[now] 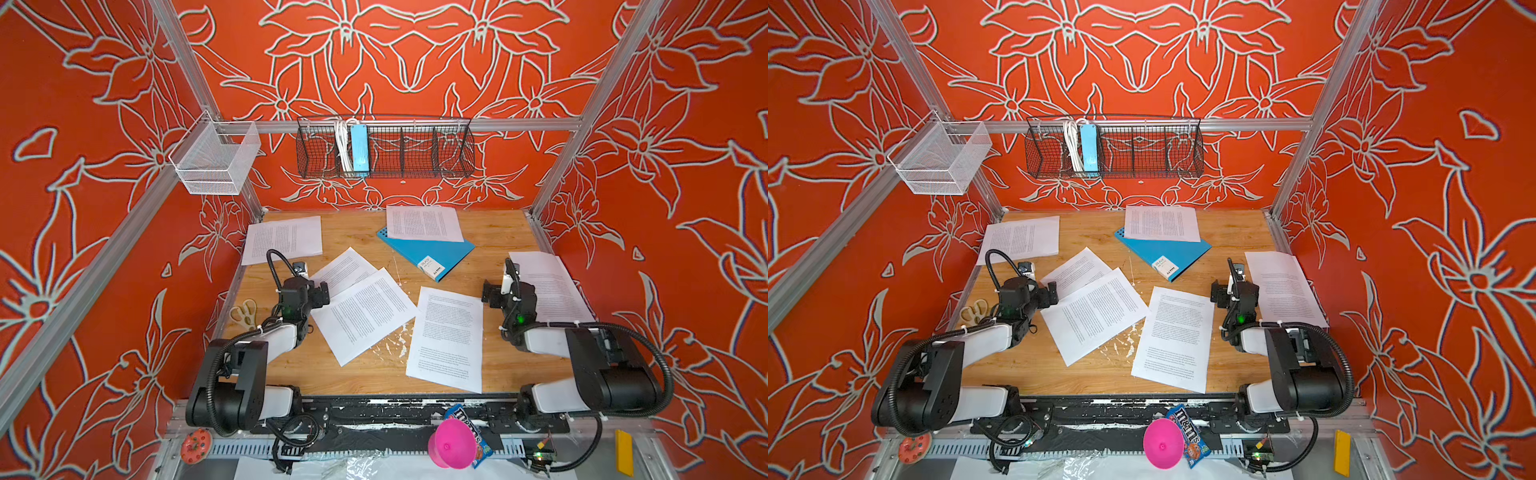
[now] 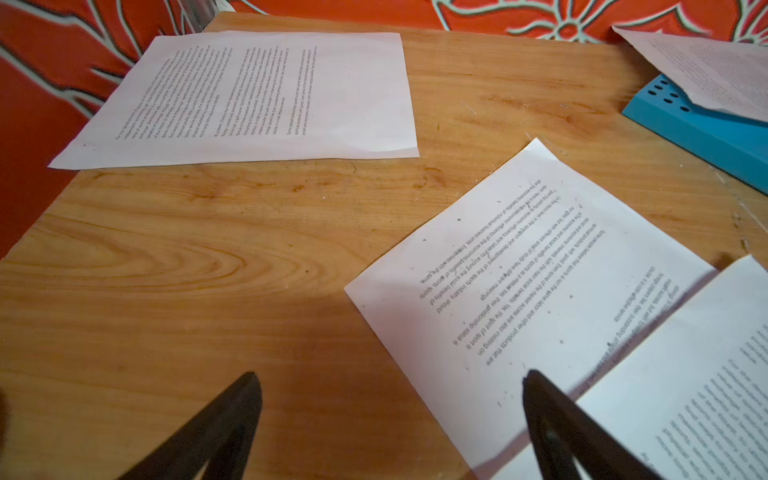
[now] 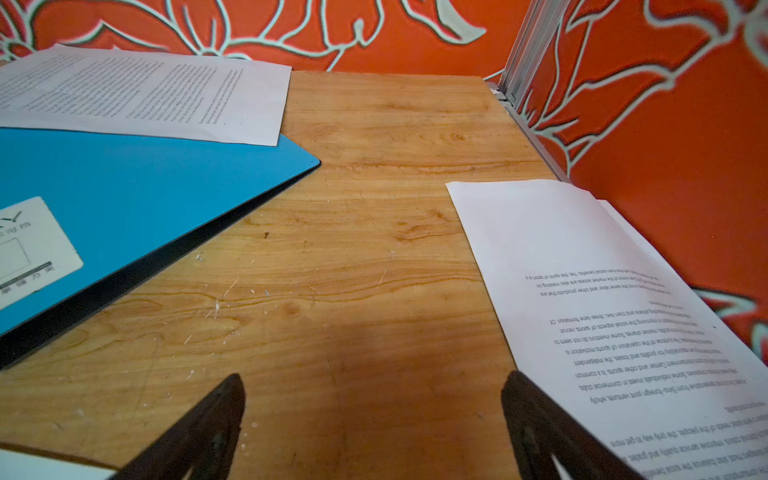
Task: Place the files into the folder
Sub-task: 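Raise both arms and move the right gripper toward the blue folder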
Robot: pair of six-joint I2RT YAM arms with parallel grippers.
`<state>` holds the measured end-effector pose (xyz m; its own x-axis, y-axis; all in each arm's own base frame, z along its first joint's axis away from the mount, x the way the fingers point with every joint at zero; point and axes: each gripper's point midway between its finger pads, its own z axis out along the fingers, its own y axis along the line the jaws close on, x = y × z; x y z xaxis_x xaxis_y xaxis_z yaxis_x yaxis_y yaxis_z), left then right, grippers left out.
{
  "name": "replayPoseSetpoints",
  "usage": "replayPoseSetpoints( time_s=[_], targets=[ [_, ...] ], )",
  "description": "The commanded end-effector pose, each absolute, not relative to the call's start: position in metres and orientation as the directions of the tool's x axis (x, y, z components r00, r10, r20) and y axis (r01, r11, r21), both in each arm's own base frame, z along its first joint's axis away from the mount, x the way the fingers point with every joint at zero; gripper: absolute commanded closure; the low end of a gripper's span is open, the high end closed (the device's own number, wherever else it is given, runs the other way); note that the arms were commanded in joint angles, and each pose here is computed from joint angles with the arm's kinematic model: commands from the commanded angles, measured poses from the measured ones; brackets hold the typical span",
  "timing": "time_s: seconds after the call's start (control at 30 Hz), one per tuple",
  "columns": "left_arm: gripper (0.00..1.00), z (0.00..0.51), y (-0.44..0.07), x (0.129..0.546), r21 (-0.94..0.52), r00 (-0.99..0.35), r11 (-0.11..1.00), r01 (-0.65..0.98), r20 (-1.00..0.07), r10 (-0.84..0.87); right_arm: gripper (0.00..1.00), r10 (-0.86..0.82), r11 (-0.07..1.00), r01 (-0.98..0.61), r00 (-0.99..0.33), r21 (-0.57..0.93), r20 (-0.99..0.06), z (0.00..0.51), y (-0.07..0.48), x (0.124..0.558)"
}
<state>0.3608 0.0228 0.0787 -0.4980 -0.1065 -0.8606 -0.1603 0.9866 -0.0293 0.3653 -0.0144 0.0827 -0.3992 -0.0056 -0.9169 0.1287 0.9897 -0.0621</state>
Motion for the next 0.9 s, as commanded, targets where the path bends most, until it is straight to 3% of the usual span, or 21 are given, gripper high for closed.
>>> replayPoseSetpoints(
  time_s=[0.0, 0.87],
  targets=[
    [0.03, 0.0843, 0.0227, 0.3658, -0.031, -0.487, 0.988, -0.15, -0.868, -0.101, 0.02, -0.025, 0.99, 0.121, -0.381, -0.077, -0.924, 0.0924, -0.0129, 0.3715],
    [0.03, 0.0841, 0.022, 0.3649, -0.036, -0.486, 0.989, -0.144, -0.868, -0.102, 0.02, -0.025, 0.99, 0.121, -0.378, -0.076, -0.925, 0.0932, -0.0128, 0.3715]
  ],
)
